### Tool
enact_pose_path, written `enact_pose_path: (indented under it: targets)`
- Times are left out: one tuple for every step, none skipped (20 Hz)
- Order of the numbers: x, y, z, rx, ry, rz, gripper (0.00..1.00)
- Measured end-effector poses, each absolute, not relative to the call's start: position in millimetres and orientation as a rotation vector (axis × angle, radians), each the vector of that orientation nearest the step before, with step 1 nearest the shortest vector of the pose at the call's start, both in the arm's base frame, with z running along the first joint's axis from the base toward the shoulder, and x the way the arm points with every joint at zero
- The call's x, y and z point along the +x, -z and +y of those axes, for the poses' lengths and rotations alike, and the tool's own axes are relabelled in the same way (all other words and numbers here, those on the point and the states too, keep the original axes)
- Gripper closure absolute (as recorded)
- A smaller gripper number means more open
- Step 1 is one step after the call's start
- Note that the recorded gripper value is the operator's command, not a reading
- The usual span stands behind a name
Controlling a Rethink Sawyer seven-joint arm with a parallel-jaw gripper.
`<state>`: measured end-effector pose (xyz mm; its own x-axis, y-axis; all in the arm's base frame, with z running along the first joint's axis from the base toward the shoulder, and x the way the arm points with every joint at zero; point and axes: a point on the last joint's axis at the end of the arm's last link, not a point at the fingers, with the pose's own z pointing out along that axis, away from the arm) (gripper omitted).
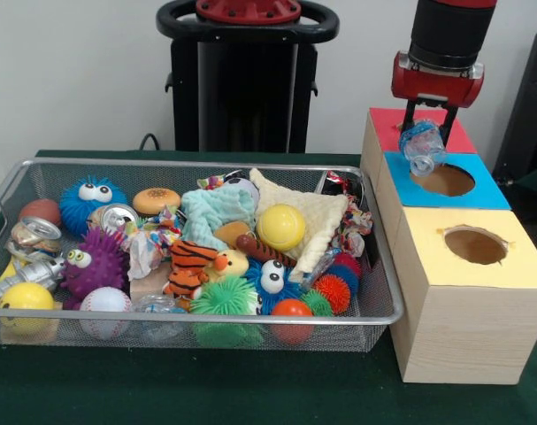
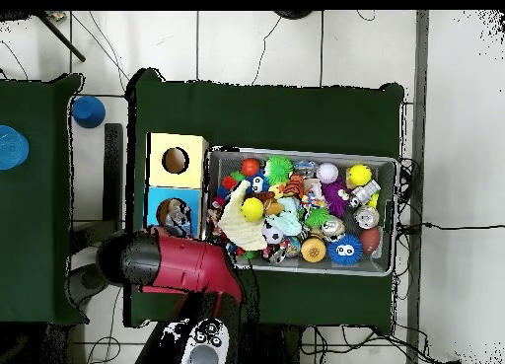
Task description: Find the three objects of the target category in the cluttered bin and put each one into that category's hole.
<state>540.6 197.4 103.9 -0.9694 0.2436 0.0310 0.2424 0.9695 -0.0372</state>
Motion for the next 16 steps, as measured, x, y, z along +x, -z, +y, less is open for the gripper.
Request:
enact_pose_path:
  targets:
    - [541.2, -103.7, 197.3, -0.382, -0.052, -3.079, 1.00]
    - [542.5, -103.3, 197.3, -0.382, -0.053, -3.072, 1.00]
    - [542.8, -103.2, 197.4, -0.381, -0.053, -3.071, 1.00]
    - [543.3, -103.1, 197.6, -0.381, -0.055, -3.067, 1.00]
    - [543.6, -103.0, 197.8, -0.380, -0.056, -3.065, 1.00]
    - [544.1, -102.9, 198.1, -0.379, -0.058, -3.062, 1.00]
    - [544.5, -102.8, 198.3, -0.378, -0.061, -3.059, 1.00]
    - [544.7, -102.8, 198.6, -0.376, -0.066, -3.059, 1.00]
    - [544.8, -102.6, 198.8, -0.375, -0.070, -3.059, 1.00]
    - [545.0, -102.5, 199.4, -0.375, -0.075, -3.059, 1.00]
    - [545.1, -102.3, 200.4, -0.373, -0.081, -3.060, 1.00]
    - [545.3, -102.2, 201.0, -0.371, -0.085, -3.059, 1.00]
    - [545.5, -102.1, 201.5, -0.370, -0.089, -3.059, 1.00]
    - [545.7, -101.9, 202.0, -0.368, -0.094, -3.059, 1.00]
    - [545.8, -101.9, 202.2, -0.368, -0.097, -3.058, 1.00]
    - [546.1, -101.8, 202.4, -0.368, -0.102, -3.057, 1.00]
